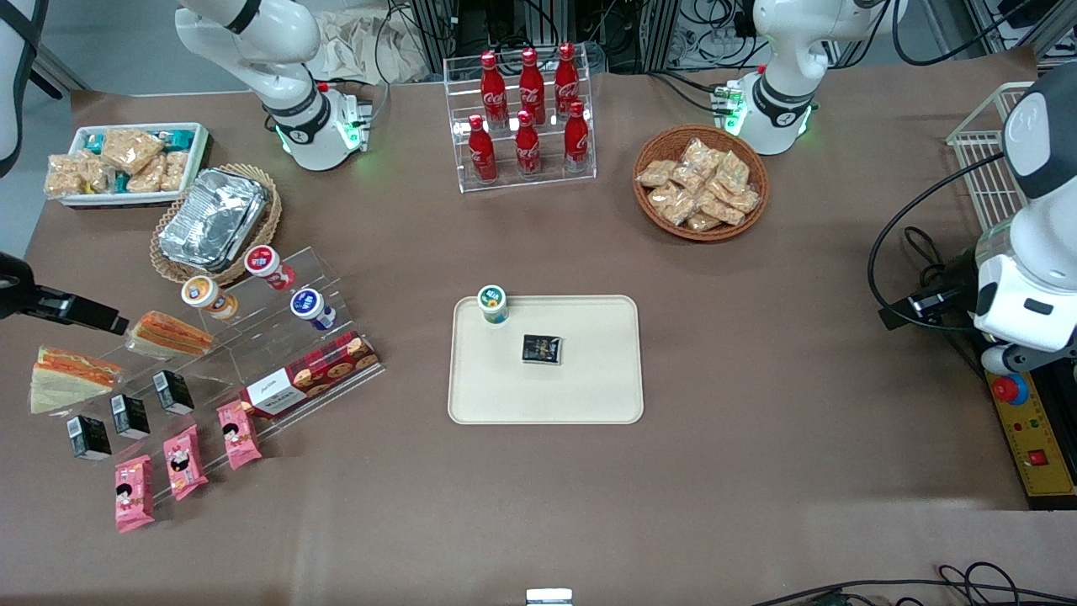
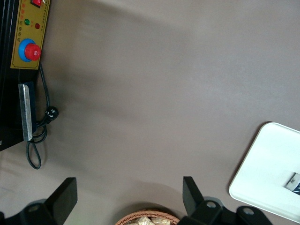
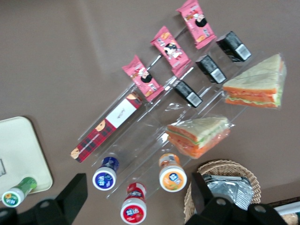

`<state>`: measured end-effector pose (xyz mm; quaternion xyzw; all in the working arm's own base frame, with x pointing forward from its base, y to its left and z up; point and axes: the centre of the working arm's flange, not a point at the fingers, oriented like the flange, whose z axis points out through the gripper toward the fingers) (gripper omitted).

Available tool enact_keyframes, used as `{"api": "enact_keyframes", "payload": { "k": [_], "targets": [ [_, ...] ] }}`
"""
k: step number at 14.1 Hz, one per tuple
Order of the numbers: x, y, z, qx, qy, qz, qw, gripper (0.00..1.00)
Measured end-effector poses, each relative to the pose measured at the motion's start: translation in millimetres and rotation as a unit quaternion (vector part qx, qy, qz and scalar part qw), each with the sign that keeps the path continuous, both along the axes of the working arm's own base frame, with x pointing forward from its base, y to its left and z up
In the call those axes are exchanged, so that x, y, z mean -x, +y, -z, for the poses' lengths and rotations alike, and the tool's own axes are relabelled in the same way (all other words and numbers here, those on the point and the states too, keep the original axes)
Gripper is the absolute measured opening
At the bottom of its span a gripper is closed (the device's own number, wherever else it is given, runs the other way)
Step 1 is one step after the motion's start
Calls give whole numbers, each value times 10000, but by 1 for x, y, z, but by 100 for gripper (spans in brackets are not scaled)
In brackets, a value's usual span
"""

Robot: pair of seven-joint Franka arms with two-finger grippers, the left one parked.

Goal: Place sandwich on tray
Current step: 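Move the right gripper over the acrylic rack toward the wrapped sandwiches, then lower the open right gripper onto a wrapped triangle sandwich and close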

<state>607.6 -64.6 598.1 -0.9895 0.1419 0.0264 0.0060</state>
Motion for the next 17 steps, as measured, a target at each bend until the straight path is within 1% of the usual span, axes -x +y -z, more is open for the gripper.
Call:
{"api": "enact_keyframes", "payload": {
  "k": [3, 6, 7, 9, 11, 12, 14, 15, 17],
  "targets": [
    [4, -32, 0, 105, 21, 260, 9996, 99],
    [16, -87, 4, 166, 88, 813, 9965, 98],
    [19, -107, 8, 184, 133, 1207, 9924, 98],
    [23, -136, 22, 222, 234, 2070, 9778, 98],
    [18, -152, 41, 249, 291, 2540, 9664, 99],
    [14, -161, 52, 266, 290, 2769, 9601, 98],
    [7, -181, 75, 284, 225, 3268, 9444, 99],
    [4, -192, 86, 278, 197, 3427, 9388, 99],
    [1, -210, 105, 260, 168, 3605, 9323, 98]
  ]
}}
